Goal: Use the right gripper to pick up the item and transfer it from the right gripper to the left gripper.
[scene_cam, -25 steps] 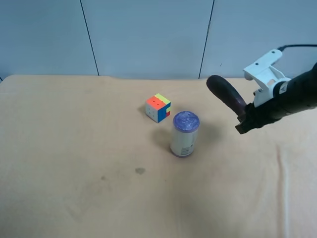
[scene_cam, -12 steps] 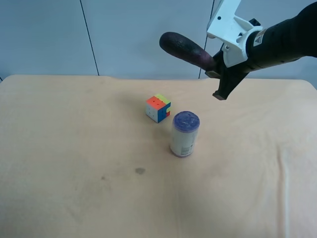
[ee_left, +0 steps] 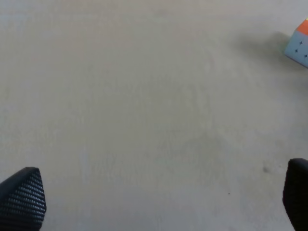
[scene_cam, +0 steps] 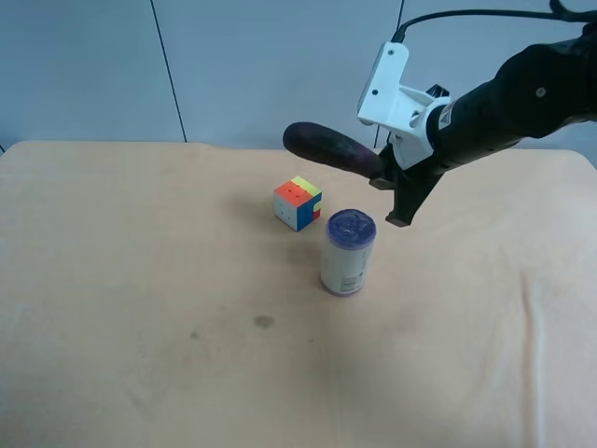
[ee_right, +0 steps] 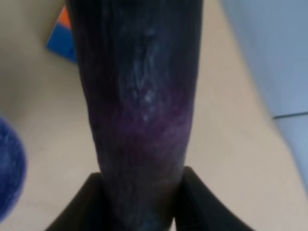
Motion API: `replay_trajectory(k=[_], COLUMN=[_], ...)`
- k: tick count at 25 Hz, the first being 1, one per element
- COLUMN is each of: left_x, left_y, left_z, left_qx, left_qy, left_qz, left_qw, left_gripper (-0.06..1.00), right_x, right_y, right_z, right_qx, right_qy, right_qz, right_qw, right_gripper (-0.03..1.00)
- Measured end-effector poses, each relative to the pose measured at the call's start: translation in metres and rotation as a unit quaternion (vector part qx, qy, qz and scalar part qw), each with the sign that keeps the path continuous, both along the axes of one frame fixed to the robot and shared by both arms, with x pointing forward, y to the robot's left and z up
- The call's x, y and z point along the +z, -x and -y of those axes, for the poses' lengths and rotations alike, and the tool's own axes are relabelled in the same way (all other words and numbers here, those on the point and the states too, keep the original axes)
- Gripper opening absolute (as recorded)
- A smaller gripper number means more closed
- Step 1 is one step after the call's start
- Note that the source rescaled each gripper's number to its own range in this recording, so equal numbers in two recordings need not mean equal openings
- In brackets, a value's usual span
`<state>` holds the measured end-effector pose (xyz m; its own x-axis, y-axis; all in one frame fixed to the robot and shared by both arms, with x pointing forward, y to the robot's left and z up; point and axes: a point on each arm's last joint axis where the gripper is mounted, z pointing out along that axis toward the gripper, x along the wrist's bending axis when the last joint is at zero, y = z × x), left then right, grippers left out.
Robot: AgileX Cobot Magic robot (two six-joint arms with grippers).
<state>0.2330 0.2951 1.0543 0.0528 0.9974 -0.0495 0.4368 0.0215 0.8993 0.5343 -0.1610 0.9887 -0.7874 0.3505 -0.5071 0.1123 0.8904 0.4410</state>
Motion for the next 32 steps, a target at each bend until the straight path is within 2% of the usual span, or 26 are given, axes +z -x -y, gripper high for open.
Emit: replay_trajectory(k=[32], left_x=[0.0], left_y=[0.0], left_z=[0.0], left_qx=[0.0], left_qy=[0.0], left_qz=[0.0], left_qw=[1.0], left_gripper=[1.0], right_x=[-0.0026], right_y=[-0.001], right_z=[-0.0004], right_qx=[0.0], right_qy=[0.001], right_qz=[-0.002], right_qw=[1.0], right_gripper=[0.0])
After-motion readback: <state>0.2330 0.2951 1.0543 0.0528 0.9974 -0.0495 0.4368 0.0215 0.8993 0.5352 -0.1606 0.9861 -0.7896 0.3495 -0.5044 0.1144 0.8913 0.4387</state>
